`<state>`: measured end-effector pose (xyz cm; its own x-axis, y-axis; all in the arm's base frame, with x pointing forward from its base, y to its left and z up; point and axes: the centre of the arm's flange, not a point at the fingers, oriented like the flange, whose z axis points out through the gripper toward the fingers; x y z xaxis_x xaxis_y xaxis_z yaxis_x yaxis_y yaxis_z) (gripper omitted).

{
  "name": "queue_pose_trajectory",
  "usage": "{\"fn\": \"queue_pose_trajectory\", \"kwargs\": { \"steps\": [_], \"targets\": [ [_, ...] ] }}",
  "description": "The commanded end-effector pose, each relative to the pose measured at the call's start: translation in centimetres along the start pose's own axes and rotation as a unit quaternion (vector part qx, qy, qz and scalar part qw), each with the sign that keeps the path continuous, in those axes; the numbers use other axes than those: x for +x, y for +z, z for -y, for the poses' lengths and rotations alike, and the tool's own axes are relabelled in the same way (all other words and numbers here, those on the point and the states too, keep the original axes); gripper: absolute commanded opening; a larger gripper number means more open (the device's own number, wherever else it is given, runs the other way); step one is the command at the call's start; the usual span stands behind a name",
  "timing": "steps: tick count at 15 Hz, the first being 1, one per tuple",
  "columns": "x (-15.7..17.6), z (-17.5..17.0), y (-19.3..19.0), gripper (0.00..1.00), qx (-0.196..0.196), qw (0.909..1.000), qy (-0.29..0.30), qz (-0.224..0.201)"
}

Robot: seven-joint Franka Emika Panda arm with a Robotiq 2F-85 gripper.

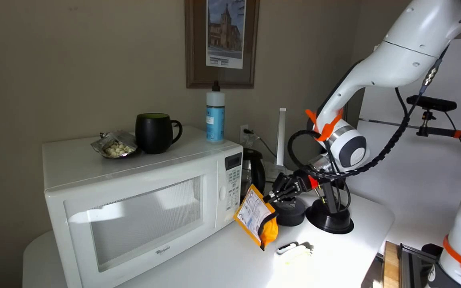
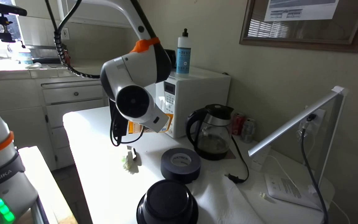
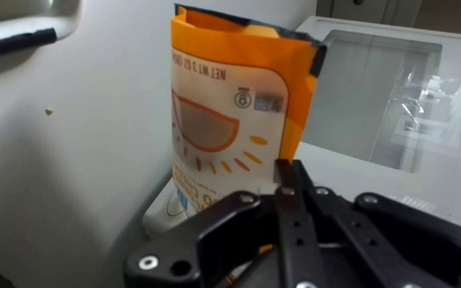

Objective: Put the orange packet on the grey tape

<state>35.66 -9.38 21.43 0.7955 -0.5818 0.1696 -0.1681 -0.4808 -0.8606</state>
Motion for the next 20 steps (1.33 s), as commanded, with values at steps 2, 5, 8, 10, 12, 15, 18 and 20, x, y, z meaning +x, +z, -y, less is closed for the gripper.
{"fn": "queue_pose_trajectory", "kwargs": {
  "steps": [2,5,8,10,12,15,18,20],
  "targets": [
    [-4.0,2.3,-6.9,0.00,0.009,0.9920,0.040,-0.120],
    [-2.3,1.5,-9.8,0.00,-0.005,0.9796,0.077,-0.186],
    [-1.3,0.6,-13.6,0.00,-0.015,0.9625,0.131,-0.237],
    [-0.4,-0.2,-14.9,0.00,-0.029,0.9484,0.178,-0.261],
    [-0.1,-1.4,-15.2,0.00,-0.060,0.9399,0.234,-0.241],
    [0.6,-2.9,-14.3,0.00,-0.083,0.9292,0.293,-0.209],
    [0.0,-4.1,-14.1,0.00,-0.087,0.9138,0.340,-0.204],
    [-0.5,-4.9,-14.3,0.00,-0.090,0.8992,0.369,-0.217]
  ]
}}
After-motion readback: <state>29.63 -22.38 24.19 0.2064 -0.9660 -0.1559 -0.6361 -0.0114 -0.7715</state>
